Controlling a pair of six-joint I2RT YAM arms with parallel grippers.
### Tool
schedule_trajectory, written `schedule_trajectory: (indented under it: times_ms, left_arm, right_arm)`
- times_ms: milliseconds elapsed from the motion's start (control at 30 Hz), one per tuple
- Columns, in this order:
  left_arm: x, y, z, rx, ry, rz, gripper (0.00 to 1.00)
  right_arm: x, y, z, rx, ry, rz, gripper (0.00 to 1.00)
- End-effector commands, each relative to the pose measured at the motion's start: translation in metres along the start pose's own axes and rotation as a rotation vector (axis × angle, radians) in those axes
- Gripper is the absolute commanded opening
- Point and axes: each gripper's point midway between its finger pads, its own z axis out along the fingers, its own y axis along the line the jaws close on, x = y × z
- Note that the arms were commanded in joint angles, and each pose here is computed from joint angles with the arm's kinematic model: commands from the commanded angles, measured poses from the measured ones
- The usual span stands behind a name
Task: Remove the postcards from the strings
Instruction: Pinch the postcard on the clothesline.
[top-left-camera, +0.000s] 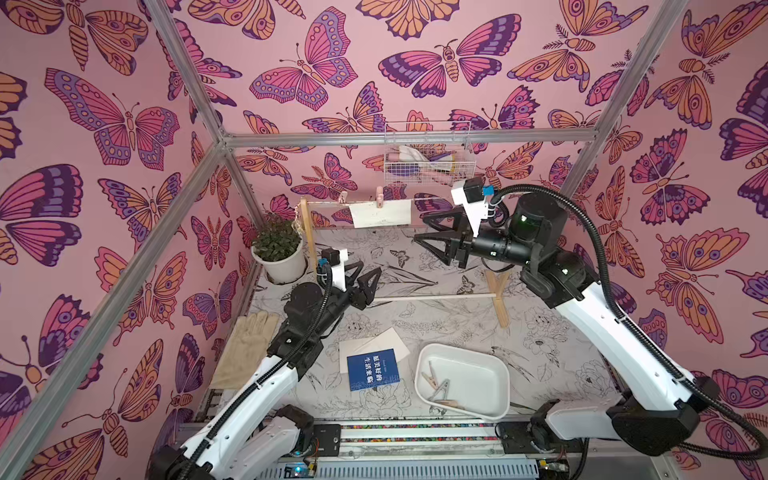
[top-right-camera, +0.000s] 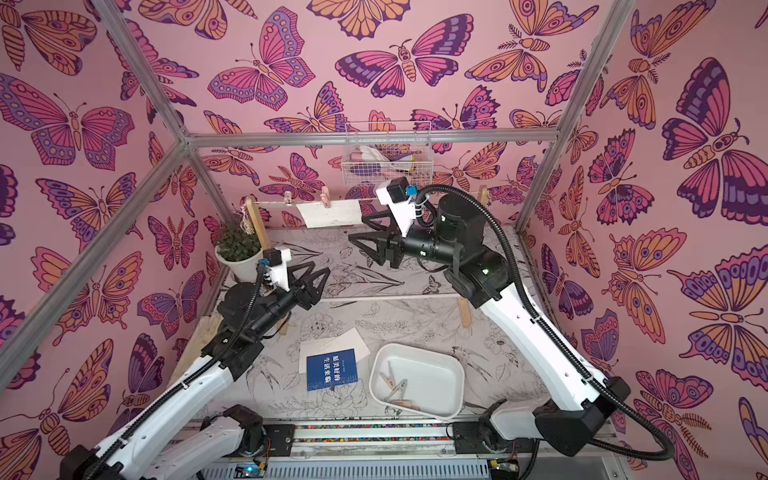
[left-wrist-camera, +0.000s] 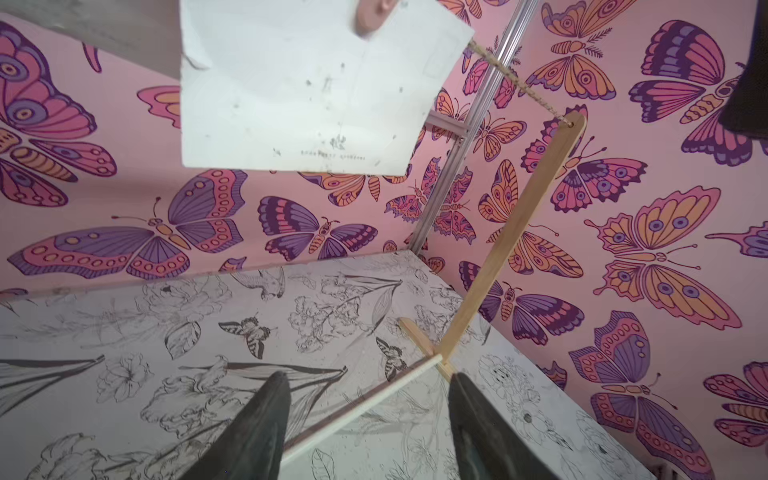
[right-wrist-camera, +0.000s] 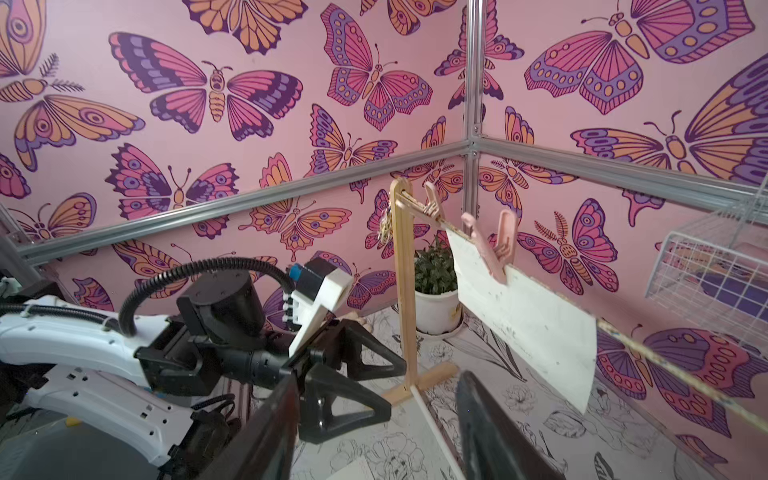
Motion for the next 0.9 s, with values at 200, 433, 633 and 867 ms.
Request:
schedule_trajectory:
  times_ms: [200, 433, 633, 867]
  left_arm:
    - [-0.036, 0.008, 0.009, -0.023, -0.202, 0.12, 0.5]
    - [-0.05, 0.02, 0.008, -0.03, -0.267, 0.172, 0.5]
    - [-0.059, 0.025, 0.015, 0.0, -0.289, 0.187, 0.49]
    - [-0.067, 0.026, 0.025, 0.027, -0.316, 0.205, 0.49]
  right_arm:
    - [-0.033, -0.011, 0.005, -0.139, -0.022, -0.031, 0.62]
    - [-0.021, -0.03, 0.018, -0.231, 0.044, -0.046, 0.61]
    - [-0.018, -0.031, 0.025, -0.283, 0.036, -0.076, 0.61]
    - [-0.021, -0.036, 0.032, -0.302, 0.013, -0.082, 0.61]
